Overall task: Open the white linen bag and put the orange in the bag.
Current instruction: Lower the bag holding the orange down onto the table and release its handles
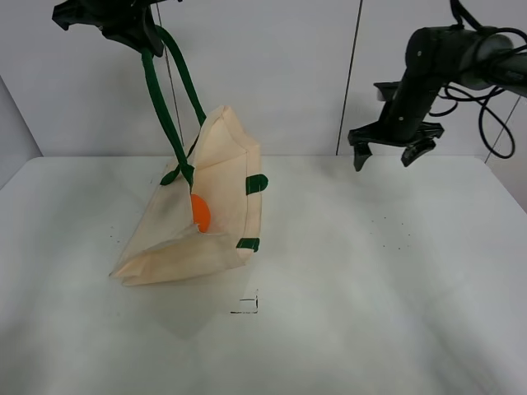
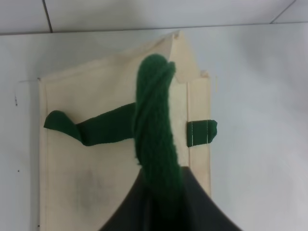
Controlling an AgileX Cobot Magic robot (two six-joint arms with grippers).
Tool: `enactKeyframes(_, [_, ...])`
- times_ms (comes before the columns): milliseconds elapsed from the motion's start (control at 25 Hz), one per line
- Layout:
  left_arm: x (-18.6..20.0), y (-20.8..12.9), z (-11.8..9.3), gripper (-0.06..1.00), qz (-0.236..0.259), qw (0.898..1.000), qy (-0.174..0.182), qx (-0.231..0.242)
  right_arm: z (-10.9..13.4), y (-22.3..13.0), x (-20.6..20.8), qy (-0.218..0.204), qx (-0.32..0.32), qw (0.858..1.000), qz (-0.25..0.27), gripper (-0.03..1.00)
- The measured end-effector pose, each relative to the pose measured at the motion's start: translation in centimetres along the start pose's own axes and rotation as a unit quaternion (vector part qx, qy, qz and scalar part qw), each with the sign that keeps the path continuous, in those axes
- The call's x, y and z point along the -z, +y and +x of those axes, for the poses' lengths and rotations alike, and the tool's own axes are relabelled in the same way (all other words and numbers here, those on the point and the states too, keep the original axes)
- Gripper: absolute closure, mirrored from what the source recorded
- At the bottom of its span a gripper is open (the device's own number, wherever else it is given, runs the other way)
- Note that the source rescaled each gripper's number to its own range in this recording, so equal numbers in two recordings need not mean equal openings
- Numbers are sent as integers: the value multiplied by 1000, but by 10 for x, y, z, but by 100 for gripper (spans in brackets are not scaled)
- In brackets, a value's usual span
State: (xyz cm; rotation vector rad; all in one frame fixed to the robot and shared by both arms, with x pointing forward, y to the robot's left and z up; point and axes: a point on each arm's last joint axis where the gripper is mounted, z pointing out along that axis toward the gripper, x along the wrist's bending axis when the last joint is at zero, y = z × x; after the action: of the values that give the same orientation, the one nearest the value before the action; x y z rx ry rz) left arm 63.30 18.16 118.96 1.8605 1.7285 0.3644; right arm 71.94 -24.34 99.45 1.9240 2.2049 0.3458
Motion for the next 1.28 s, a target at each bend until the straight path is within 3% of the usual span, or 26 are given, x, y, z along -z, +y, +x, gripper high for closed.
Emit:
enactKeyframes(160, [0,0,0,94,0,1000,0,0,-31,-4,1,-9,-25,1000,16,-3])
enactKeyframes(440, [0,0,0,94,0,1000,0,0,-32,-12,3,-5,-25,999,45,-3])
enactKeyframes(640, [0,0,0,94,0,1000,0,0,-30,-37,19,-6,-25,997,70,-3])
enactKeyframes(840, [0,0,0,94,0,1000,0,0,-24,-91,57,-5,-24,995,99,-3])
enactKeyframes(1080, [0,0,0,94,0,1000,0,0,-14,-190,100,-3,-24,991,131,-3])
enactKeyframes(1280, [0,0,0,94,0,1000,0,-2,-5,-277,129,-7,-23,996,86,-3])
